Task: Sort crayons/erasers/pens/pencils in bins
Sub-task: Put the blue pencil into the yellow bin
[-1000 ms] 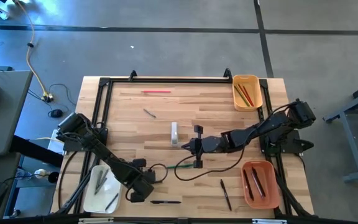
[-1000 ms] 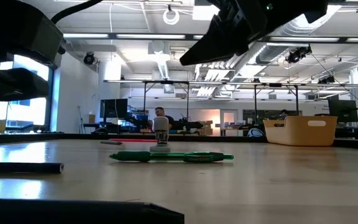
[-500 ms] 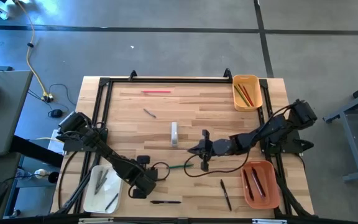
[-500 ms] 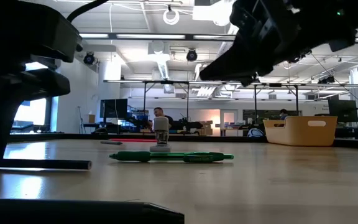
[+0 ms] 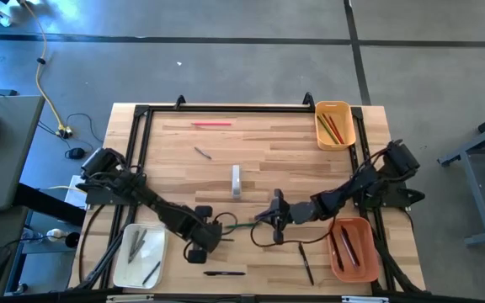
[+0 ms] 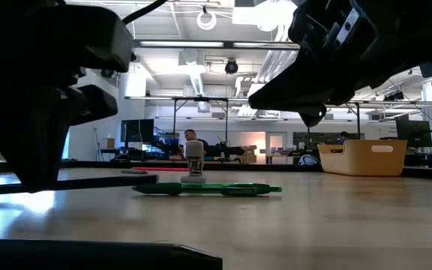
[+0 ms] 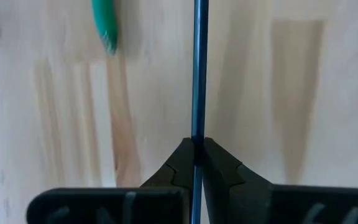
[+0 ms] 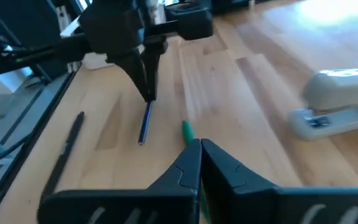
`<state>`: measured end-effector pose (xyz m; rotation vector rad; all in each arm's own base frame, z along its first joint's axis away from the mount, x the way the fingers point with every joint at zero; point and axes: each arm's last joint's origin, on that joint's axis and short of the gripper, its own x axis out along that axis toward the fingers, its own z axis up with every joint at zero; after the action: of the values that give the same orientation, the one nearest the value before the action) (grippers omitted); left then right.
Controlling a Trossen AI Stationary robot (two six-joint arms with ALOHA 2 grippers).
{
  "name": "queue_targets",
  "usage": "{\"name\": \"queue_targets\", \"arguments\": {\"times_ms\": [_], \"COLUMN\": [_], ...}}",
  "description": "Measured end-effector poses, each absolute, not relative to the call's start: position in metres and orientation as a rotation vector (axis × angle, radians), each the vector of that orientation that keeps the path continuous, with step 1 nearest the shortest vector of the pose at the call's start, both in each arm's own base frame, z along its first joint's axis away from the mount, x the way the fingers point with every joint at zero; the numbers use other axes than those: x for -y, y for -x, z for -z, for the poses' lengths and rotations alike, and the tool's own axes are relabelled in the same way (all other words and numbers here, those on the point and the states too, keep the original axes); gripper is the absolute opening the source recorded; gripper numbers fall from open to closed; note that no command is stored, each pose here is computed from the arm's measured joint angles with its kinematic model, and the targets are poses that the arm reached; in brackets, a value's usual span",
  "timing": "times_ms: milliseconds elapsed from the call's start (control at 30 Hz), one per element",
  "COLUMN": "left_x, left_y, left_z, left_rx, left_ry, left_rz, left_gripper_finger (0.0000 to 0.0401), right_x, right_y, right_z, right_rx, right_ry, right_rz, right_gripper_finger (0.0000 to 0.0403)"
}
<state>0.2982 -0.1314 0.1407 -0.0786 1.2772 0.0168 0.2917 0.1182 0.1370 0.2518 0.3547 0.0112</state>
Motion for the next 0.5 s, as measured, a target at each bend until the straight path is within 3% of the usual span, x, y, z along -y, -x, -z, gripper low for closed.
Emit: {"name": "queue_targets", "arguments": {"times_ms": [133,500], "left_x": [0.129,0.122], "left_y": [-0.303,-0.31], "left_z": [-0.142,-0.144], "left_rx": [-1.249,-1.212], "left_ry": [0.094,0.123], "left_rz": [0.013,0.028], "left_gripper_finger": [0.0,0.0], "right_x": [-0.133,-0.167], "right_y": [-0.299,-0.33], "right_z": [-0.135,-0.113], "right_rx": [-0.359,-0.446], "right_ry": [-0.263,-0.238], "right_rz": [-0.041,-0.079], "right_gripper_finger": [0.0022,0.016]}}
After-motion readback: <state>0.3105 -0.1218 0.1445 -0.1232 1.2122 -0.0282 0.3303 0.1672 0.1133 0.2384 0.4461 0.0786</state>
